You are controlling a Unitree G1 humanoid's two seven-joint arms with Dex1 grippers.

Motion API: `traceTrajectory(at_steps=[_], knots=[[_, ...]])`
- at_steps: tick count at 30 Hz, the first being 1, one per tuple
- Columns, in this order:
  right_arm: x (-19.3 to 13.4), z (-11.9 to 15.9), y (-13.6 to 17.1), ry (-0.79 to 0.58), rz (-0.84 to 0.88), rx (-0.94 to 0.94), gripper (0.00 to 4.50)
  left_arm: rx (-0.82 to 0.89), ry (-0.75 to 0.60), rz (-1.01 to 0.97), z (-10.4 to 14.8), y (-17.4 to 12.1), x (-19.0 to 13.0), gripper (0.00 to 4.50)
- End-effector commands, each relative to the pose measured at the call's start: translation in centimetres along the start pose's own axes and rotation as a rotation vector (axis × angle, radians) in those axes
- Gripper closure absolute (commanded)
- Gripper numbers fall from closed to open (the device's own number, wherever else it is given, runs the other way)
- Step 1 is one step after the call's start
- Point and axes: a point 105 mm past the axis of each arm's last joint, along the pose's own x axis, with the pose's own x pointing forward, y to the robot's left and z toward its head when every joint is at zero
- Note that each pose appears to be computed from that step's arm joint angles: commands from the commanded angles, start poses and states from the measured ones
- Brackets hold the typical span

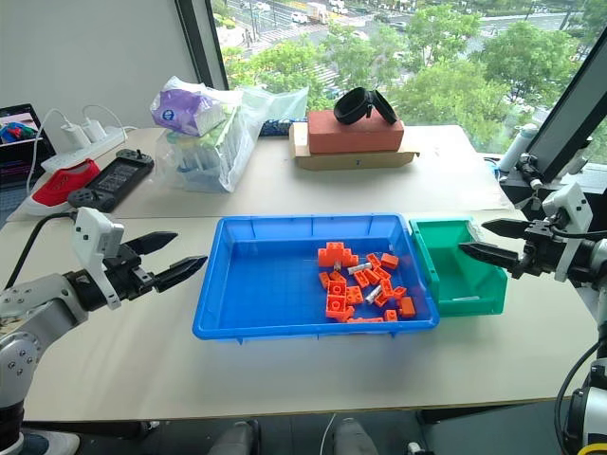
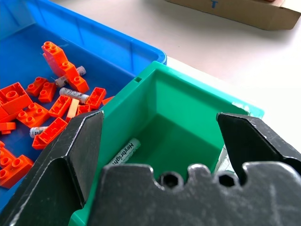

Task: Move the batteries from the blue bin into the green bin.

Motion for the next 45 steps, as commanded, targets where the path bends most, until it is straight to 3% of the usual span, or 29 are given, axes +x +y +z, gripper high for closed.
traceTrajectory(at_steps=[1,3,10,18,25,30,33,45], knots=[[-0.8,1.7,-0.5,-0.027,-0.031,-0.067,0.04,0.004,-0.078,-0.030,2.0,-0.2,-0.4,0.00],[-0.2,3.0,0.0,-0.003,-0.008,-0.117,0.04,-0.009,-0.136,-0.116,3.6,-1.4,-0.6,0.00],[3.7,6.1,3.2,0.135,0.127,-0.345,0.04,0.061,-0.092,-0.223,4.8,-2.8,-0.3,0.00],[7.9,8.4,10.3,0.185,0.429,-0.503,0.04,0.083,0.002,-0.286,2.5,-4.0,-0.2,0.00],[10.4,6.6,12.1,0.296,0.514,-0.595,0.04,0.118,0.035,-0.262,1.3,-4.2,0.0,0.00],[9.9,4.4,11.4,0.433,0.529,-0.632,0.04,0.085,0.001,-0.317,1.5,-5.5,-0.3,0.00],[10.1,3.8,12.3,0.454,0.571,-0.638,0.04,0.076,0.016,-0.329,1.3,-5.7,-0.3,0.00],[9.7,1.4,10.8,0.588,0.528,-0.682,0.04,0.110,0.007,-0.346,1.4,-6.0,-0.2,0.00]])
